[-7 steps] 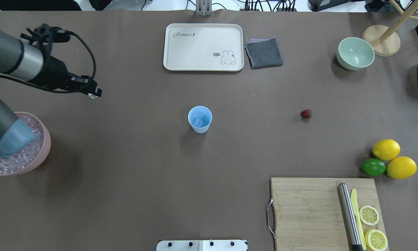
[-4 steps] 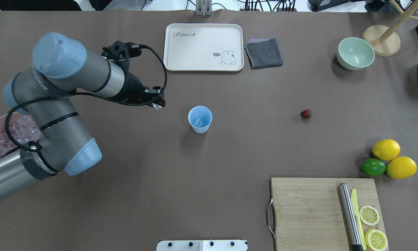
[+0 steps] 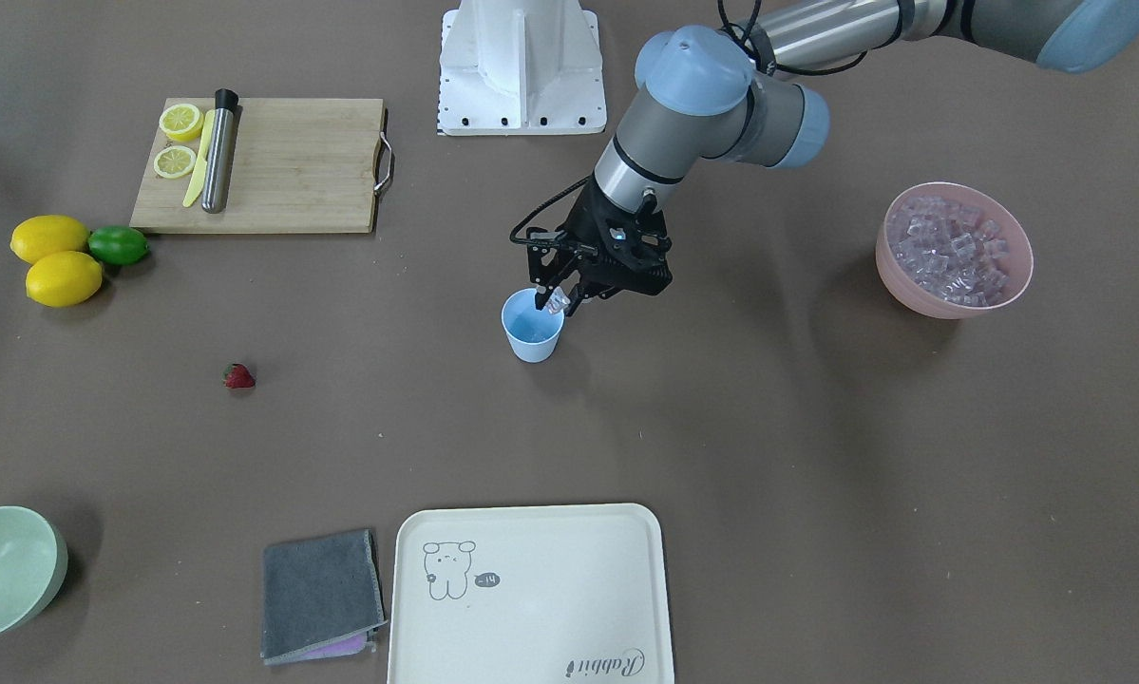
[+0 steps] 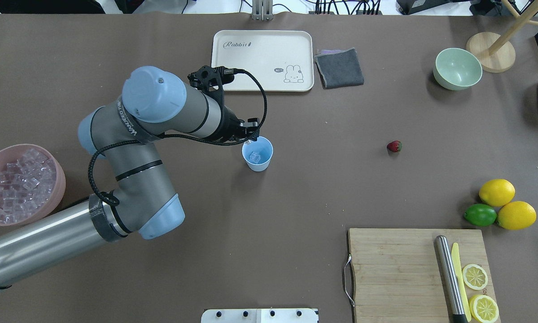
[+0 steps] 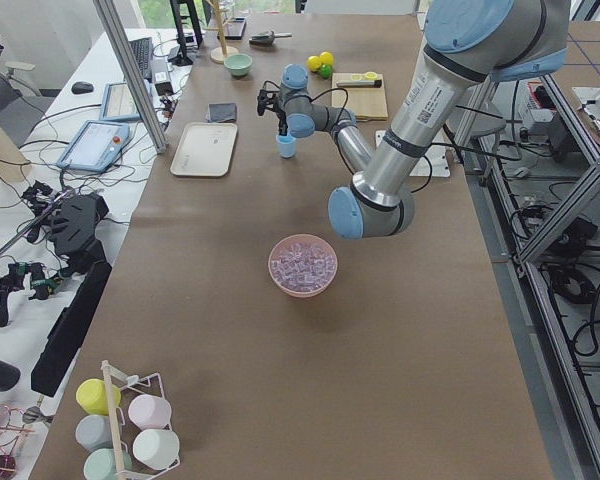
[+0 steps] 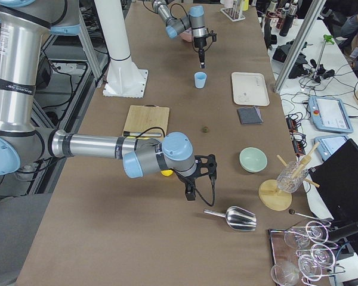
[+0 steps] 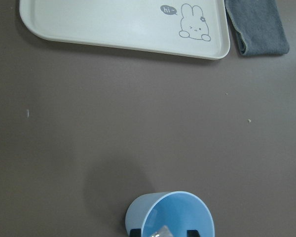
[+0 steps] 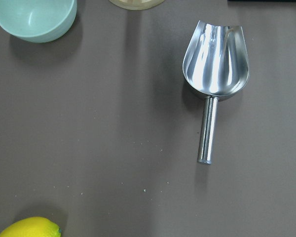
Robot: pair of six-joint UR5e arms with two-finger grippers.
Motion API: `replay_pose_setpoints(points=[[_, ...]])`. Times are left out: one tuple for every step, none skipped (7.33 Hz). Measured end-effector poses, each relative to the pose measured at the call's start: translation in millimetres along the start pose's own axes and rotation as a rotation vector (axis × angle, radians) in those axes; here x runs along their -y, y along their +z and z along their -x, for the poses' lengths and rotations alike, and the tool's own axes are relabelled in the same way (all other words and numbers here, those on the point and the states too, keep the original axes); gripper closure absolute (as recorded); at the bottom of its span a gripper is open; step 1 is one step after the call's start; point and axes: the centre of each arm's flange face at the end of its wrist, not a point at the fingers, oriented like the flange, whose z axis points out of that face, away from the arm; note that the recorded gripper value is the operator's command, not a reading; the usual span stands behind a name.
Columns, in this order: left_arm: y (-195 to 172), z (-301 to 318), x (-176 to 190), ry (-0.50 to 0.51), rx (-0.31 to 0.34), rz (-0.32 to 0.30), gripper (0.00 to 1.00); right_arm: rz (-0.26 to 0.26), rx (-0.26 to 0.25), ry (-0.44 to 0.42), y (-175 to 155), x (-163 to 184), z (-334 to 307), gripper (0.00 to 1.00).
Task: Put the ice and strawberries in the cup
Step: 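Carry the ice cube with the left gripper over the light-blue cup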
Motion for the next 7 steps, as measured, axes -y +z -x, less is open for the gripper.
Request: replay_pose_setpoints(points=[[6.4, -6.6, -9.1, -0.006, -0.005, -0.001, 0.68, 0.000, 0.000, 0.000, 0.0, 0.0, 0.0, 0.00], [10.3, -8.5, -14.3, -0.005, -0.009, -0.001, 0.43, 0.000, 0.000, 0.001, 0.0, 0.0, 0.0, 0.00], [12.3, -8.6, -16.7, -0.003, -0.010, 0.000, 0.28, 0.000, 0.000, 0.001, 0.0, 0.0, 0.0, 0.00], [13.0, -8.3, -17.5, -0.002, -0.010, 0.000, 0.07, 0.000, 0.000, 0.001, 0.0, 0.0, 0.0, 0.00], [13.1, -7.6, -17.2, 0.000, -0.009, -0.001, 0.04, 0.000, 0.000, 0.001, 0.0, -0.1, 0.0, 0.00], [11.7, -6.7, -15.5, 0.002, -0.010, -0.003, 0.03, 0.000, 0.000, 0.001, 0.0, 0.0, 0.0, 0.00], [7.2, -3.5, -12.3, 0.001, -0.009, -0.009, 0.02, 0.000, 0.000, 0.001, 0.0, 0.0, 0.0, 0.00]])
